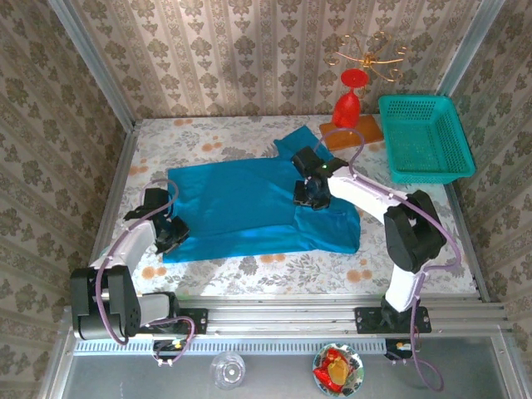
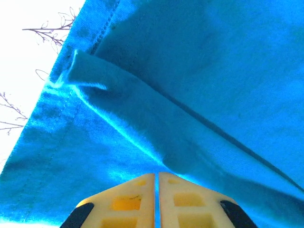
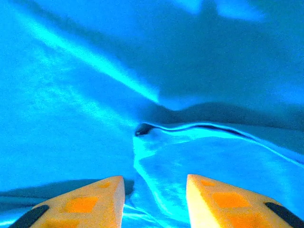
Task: Fold the inside-out t-shirt
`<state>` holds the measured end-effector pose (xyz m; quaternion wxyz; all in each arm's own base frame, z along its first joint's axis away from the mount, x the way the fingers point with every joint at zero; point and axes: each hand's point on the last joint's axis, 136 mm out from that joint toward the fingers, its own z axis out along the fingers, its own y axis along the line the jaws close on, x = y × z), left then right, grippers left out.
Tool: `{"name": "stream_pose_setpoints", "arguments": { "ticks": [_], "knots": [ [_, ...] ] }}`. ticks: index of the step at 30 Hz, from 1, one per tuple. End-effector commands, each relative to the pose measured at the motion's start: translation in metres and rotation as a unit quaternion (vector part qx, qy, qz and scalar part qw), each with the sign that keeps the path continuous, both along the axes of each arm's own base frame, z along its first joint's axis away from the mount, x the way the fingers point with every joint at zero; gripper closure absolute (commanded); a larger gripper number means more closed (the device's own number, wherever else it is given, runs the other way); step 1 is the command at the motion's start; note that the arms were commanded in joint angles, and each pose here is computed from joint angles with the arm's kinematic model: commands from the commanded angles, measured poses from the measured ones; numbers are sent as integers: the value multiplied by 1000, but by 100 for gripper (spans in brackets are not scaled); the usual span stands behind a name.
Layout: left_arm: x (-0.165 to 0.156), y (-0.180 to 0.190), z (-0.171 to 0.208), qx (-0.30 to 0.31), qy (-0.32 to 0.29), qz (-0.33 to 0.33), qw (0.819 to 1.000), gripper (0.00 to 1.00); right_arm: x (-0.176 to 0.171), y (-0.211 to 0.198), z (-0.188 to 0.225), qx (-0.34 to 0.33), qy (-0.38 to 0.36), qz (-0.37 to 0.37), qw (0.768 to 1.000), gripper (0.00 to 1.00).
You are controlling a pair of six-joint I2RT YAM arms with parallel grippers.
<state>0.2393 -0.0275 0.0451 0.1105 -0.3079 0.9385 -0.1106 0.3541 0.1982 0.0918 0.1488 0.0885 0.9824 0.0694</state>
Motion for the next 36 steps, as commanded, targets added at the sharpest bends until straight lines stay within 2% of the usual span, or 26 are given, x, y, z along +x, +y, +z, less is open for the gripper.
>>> {"name": "stream_pose_setpoints", "arguments": {
  "ticks": [1,7,12,19,30,36],
  "knots": [
    [-3,3,-5,6,3,-7,1000,88,-21,-40,16,-93,4,12,996,55],
    [-3,1,-9,4,8,-14,1000,87,-54,-47,-8,-42,43,17,998,45],
    [-3,1,-16,5,18,-26,999,88,-57,-63,-29,-15,65,0,998,44],
    [-11,2,-30,9,43,-30,999,91,-50,-111,-43,-37,78,-24,996,58],
    [-18,11,-48,31,75,-26,996,94,-22,-114,-61,-40,84,4,996,68],
    [-19,11,-49,29,77,-25,996,94,-17,-115,-57,-48,80,5,996,88]
  ]
}}
